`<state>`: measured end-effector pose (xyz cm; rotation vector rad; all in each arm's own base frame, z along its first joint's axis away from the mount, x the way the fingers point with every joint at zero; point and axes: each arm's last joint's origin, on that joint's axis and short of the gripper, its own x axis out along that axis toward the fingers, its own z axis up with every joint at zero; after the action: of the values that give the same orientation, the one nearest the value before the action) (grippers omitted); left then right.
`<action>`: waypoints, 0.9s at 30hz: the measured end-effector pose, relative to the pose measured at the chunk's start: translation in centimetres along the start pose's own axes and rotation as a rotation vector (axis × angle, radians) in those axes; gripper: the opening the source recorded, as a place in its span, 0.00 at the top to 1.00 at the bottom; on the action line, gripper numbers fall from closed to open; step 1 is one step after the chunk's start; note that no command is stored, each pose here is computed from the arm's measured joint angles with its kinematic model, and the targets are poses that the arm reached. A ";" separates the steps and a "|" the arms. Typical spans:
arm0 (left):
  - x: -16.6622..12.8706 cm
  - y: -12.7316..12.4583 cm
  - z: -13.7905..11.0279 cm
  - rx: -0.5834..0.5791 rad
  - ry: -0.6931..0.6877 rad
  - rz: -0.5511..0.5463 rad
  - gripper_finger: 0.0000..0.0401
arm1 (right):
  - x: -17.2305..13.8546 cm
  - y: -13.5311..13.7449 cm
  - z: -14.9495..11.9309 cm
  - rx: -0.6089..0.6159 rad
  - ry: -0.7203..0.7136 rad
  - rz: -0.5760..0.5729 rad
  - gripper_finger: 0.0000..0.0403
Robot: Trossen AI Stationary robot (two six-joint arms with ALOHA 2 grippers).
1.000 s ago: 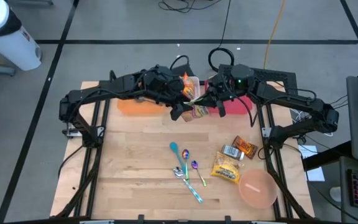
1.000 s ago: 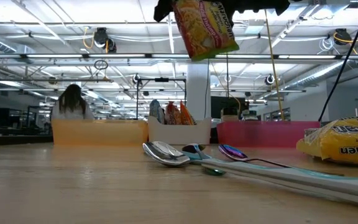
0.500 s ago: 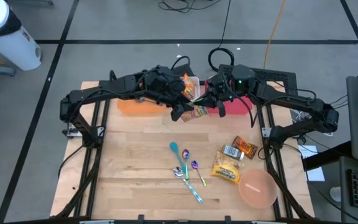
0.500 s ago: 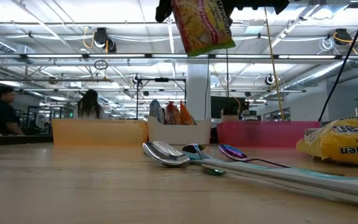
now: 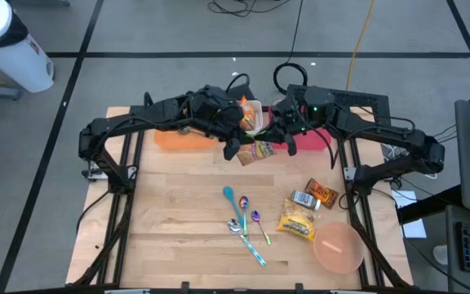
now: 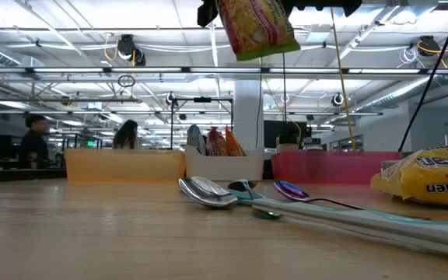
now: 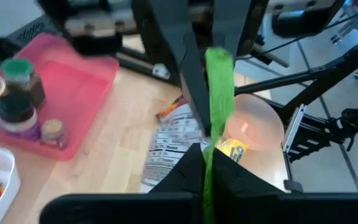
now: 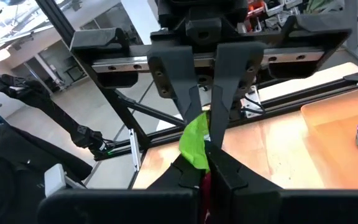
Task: Pick & Place Food Item
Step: Put the green noodle pack into the white bin
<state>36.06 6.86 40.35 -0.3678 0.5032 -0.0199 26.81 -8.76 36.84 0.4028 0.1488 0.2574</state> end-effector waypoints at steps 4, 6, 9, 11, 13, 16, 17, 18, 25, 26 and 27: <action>0.0 -0.2 0.4 0.023 -0.031 -0.036 0.99 | 0.0 0.1 0.1 -0.008 -0.008 0.008 0.98; 0.0 -0.2 0.4 0.021 -0.034 -0.036 0.99 | 0.0 0.2 0.2 -0.006 -0.016 0.011 0.95; 0.0 -0.1 0.3 0.018 -0.029 -0.033 0.99 | -0.3 -0.1 0.6 0.007 -0.043 0.006 0.87; 0.0 -0.1 0.2 0.015 -0.020 -0.034 0.99 | -0.5 -0.4 0.9 0.001 -0.064 -0.009 0.82; 0.0 -0.1 0.1 0.010 -0.007 -0.036 0.99 | -1.0 -1.0 1.1 0.001 -0.074 -0.034 0.76; -0.3 -0.1 0.2 0.008 -0.008 -0.054 0.99 | -1.7 -1.9 1.5 0.002 -0.098 -0.073 0.68; -0.5 -0.1 0.3 0.003 -0.010 -0.052 0.99 | -2.0 -2.2 1.7 0.004 -0.115 -0.081 0.66; -0.8 0.0 0.4 0.002 -0.017 -0.050 0.99 | -2.3 -2.4 2.0 0.004 -0.136 -0.090 0.64; -3.1 2.0 1.7 -0.074 -0.113 0.012 1.00 | -5.0 -3.6 4.5 0.005 -0.343 -0.110 0.58; -3.3 2.3 1.8 -0.082 -0.125 0.027 1.00 | -5.2 -3.7 4.7 0.022 -0.368 -0.102 0.58; -3.5 2.5 2.0 -0.081 -0.146 0.040 1.00 | -5.4 -3.6 5.0 0.037 -0.387 -0.094 0.58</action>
<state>33.77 10.22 42.76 -0.4347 0.3674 0.0657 23.37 -15.32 40.37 0.4738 -0.2072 0.0802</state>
